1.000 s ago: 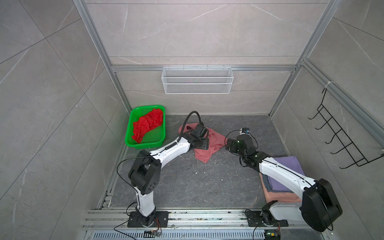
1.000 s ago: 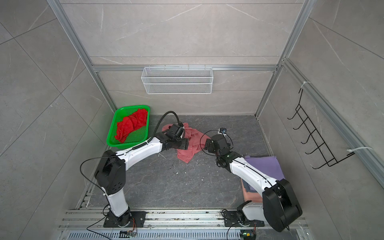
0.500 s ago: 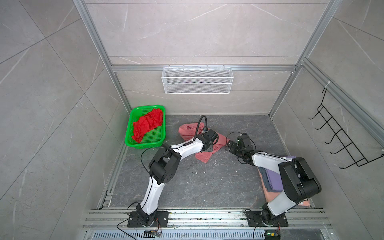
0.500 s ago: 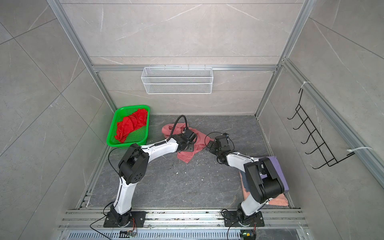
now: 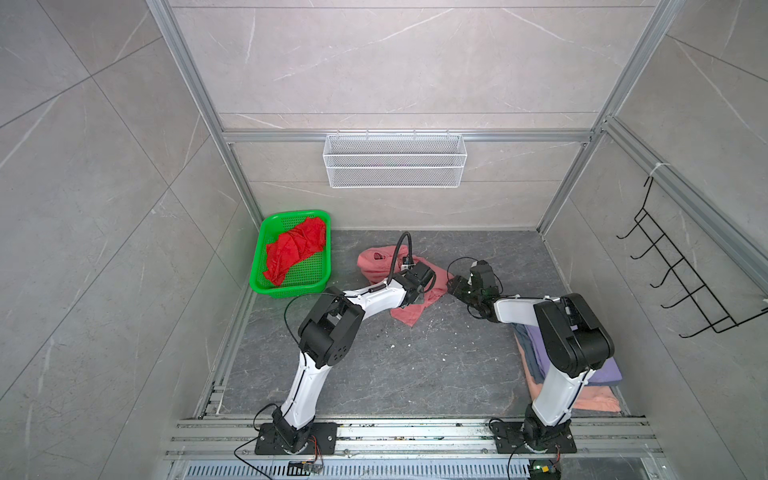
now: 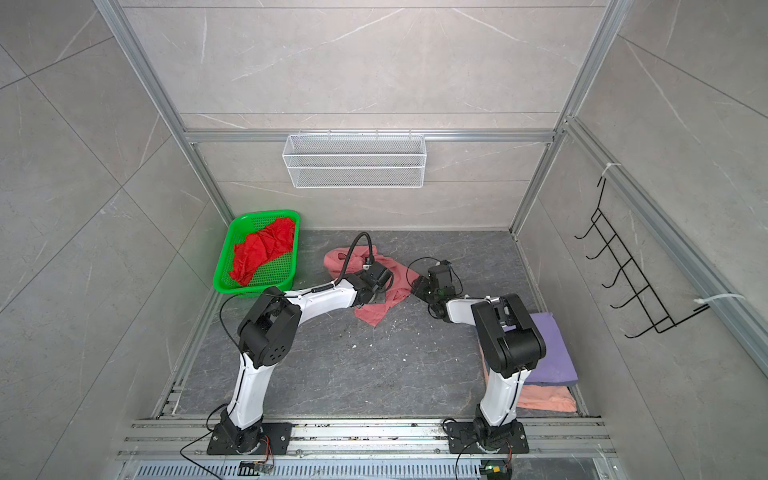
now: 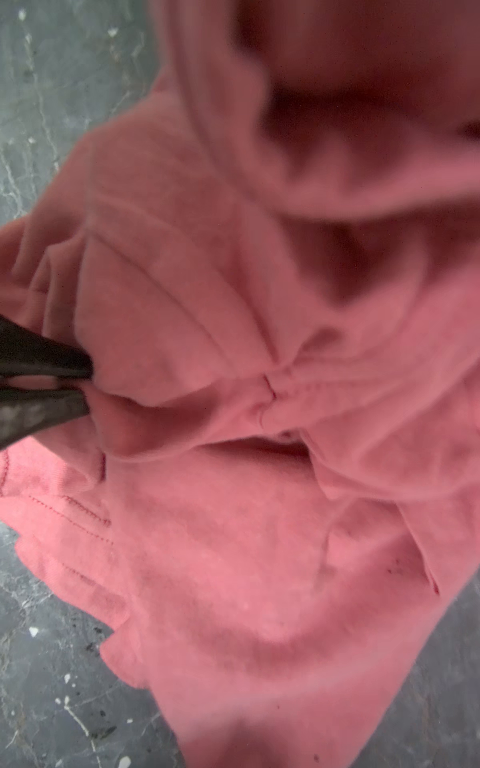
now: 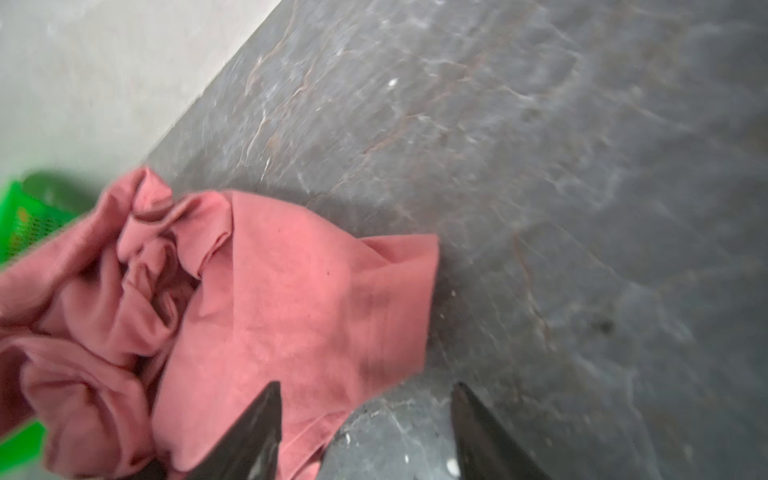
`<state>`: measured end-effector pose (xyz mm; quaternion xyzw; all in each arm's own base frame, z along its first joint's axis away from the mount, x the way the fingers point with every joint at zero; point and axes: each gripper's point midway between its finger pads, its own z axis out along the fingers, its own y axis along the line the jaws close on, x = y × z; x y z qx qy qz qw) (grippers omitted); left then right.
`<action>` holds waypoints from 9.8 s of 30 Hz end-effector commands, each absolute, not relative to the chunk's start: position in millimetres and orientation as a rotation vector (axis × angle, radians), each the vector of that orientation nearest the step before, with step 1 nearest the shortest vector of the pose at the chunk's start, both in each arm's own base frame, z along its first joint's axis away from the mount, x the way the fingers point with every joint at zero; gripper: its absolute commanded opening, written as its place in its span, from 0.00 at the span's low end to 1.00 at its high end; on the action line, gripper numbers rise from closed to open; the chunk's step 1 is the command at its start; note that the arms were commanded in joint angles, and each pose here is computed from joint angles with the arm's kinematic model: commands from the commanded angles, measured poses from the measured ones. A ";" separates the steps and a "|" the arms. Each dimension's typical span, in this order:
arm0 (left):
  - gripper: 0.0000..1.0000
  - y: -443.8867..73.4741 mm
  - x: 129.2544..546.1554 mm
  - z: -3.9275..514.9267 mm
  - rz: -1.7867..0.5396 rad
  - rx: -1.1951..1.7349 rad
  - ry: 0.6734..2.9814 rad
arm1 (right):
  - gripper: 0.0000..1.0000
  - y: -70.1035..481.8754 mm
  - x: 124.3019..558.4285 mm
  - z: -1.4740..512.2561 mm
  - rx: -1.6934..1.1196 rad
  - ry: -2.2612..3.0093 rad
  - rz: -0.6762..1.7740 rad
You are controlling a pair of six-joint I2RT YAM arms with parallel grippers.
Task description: Fold and stack the t-shirts
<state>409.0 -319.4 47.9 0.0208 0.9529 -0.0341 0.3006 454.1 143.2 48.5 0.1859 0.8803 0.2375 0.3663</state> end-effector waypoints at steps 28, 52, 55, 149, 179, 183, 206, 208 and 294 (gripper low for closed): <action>0.62 -77.1 317.6 183.2 0.079 -0.363 2.337 | 0.21 121.5 444.8 106.4 0.430 2.253 0.557; 0.79 -259.8 425.1 119.6 -0.386 0.104 2.479 | 0.71 193.0 320.1 28.6 0.006 2.574 0.363; 0.76 -263.5 429.9 110.7 -0.392 0.104 2.484 | 0.72 194.9 310.7 19.9 -0.064 2.618 0.279; 0.79 -138.3 388.7 170.5 -0.288 -0.082 2.375 | 0.00 38.2 320.5 132.7 0.586 2.288 0.371; 0.23 -159.5 474.7 32.6 -0.067 -0.126 2.635 | 0.00 36.2 320.4 132.7 0.615 2.279 0.368; 0.17 -158.9 472.9 54.2 -0.056 -0.123 2.597 | 0.00 35.3 319.0 133.0 0.616 2.277 0.363; 0.14 -169.6 457.7 76.9 -0.093 -0.079 2.589 | 0.00 33.8 317.3 127.2 0.616 2.281 0.352; 0.07 -171.0 457.6 77.6 -0.102 -0.081 2.589 | 0.00 33.7 316.7 127.7 0.616 2.281 0.351; 0.39 -144.6 451.6 237.8 -0.116 -0.084 2.138 | 0.00 28.0 362.3 233.5 0.443 2.083 0.346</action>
